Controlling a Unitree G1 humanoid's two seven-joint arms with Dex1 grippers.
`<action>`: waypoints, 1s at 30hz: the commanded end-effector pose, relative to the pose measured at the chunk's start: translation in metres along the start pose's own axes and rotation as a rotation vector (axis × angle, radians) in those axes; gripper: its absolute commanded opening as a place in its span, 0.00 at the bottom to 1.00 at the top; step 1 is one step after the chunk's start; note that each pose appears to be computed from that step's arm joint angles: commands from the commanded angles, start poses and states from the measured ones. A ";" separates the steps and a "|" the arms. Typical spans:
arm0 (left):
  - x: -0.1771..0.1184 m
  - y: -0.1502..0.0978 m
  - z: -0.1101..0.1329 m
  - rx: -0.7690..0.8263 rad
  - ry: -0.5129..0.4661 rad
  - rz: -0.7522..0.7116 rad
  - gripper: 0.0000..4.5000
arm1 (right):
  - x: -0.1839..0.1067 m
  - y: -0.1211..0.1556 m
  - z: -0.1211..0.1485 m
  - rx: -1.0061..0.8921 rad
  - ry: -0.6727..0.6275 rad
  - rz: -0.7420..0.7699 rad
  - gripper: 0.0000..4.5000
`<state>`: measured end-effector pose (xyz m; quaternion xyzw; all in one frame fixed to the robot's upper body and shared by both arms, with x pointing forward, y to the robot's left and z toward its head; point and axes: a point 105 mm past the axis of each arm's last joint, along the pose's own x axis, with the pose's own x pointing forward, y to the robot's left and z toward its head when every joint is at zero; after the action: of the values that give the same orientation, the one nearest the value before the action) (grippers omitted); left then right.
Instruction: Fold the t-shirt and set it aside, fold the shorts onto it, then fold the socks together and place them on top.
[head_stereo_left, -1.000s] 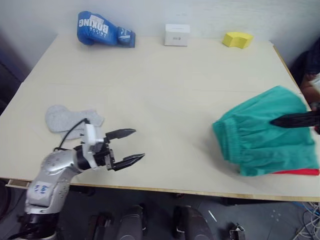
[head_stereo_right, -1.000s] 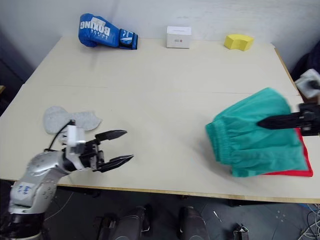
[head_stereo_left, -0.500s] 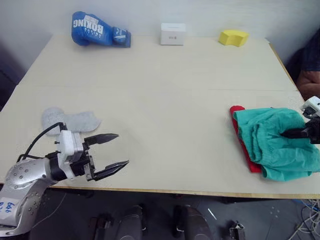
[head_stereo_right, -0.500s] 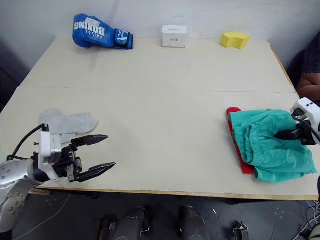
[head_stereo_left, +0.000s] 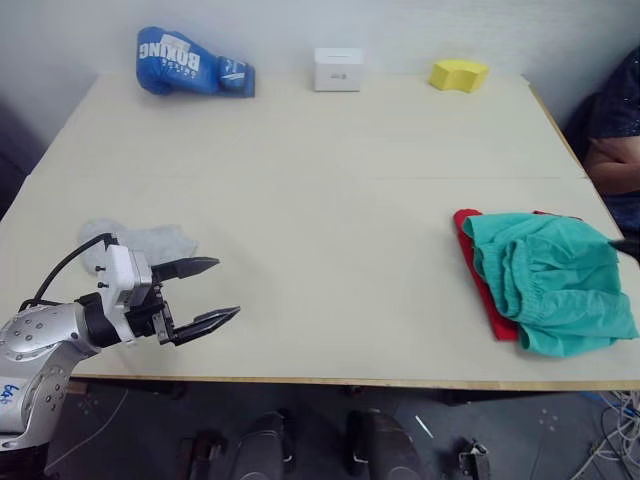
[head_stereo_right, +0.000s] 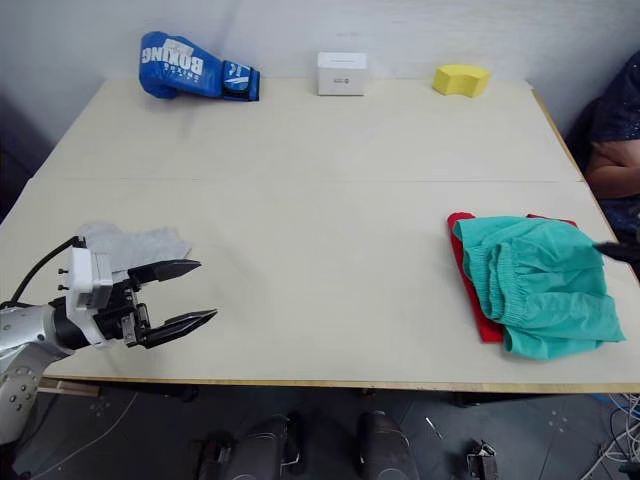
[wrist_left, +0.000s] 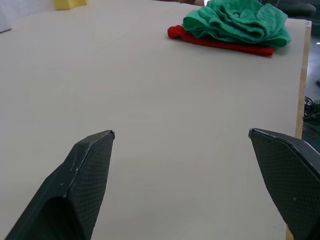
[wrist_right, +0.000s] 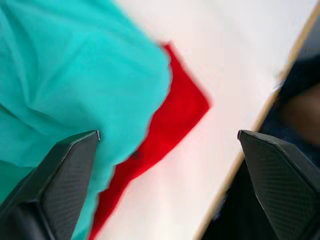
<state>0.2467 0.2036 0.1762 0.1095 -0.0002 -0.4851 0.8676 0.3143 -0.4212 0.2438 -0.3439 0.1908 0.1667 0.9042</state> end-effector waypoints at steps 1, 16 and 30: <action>-0.006 0.010 -0.006 0.014 0.019 0.044 1.00 | -0.006 0.012 0.032 -0.113 -0.208 0.040 0.98; -0.186 0.051 -0.056 0.033 0.276 0.731 1.00 | 0.025 0.238 0.096 -0.019 -0.942 0.464 0.98; -0.244 0.024 -0.055 -0.128 0.351 0.990 1.00 | 0.031 0.265 0.135 -0.016 -1.066 0.486 0.98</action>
<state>0.1326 0.4444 0.1285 0.1035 0.1648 0.0365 0.9802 0.2591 -0.1365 0.1664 -0.1552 -0.2078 0.5182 0.8150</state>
